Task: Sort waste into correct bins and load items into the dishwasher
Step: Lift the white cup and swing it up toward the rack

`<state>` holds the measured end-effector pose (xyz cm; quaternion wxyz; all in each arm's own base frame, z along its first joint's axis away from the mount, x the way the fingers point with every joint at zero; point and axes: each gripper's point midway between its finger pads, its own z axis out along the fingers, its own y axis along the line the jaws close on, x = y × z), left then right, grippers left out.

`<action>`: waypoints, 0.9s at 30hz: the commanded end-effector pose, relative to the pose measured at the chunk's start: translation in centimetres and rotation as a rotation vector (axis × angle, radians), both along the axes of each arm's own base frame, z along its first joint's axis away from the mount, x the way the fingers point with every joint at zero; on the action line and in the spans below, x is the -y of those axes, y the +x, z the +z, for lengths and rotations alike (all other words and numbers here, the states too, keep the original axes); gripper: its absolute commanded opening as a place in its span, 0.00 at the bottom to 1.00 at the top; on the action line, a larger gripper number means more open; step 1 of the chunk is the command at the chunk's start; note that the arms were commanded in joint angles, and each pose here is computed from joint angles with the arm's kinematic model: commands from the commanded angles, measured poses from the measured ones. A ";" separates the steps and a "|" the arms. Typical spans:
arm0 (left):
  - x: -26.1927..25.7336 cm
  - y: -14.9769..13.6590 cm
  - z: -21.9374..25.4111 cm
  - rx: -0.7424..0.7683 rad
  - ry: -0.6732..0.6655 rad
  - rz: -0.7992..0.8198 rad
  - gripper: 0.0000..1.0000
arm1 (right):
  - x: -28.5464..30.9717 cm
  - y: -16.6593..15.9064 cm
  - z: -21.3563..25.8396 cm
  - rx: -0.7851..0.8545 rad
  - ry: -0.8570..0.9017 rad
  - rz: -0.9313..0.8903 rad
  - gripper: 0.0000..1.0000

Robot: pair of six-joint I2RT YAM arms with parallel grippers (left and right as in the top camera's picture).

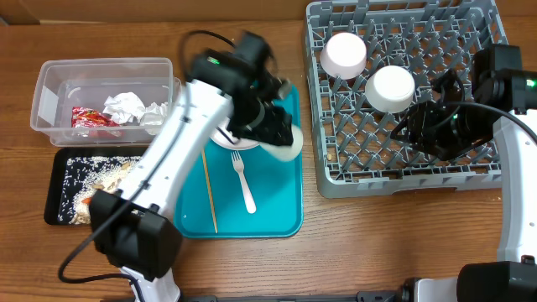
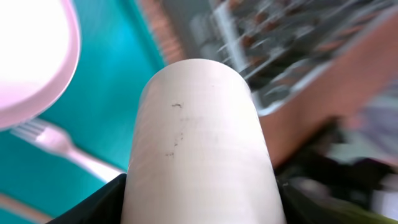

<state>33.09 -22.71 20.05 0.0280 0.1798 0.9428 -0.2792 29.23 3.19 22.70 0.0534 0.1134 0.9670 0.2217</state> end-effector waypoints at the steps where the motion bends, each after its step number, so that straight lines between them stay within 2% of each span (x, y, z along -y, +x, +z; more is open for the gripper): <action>1: 0.5 0.7 5.0 0.005 -0.386 -0.071 0.27 | -0.1 -0.2 0.0 -0.002 0.002 0.007 0.59; 5: -1.9 2.0 8.1 0.043 -0.603 -0.051 0.27 | -1.5 0.0 0.7 0.032 0.085 0.054 0.63; 10: -3.0 2.3 10.9 0.081 -0.777 -0.057 0.27 | -5.1 0.2 3.6 0.199 0.307 0.251 0.62; 13: -2.9 2.2 11.3 0.081 -0.801 -0.060 0.27 | -5.7 0.4 4.3 0.250 0.354 0.293 0.62; 27: -2.3 1.9 11.3 0.078 -0.802 -0.076 0.27 | -7.0 0.3 4.6 0.282 0.367 0.359 0.64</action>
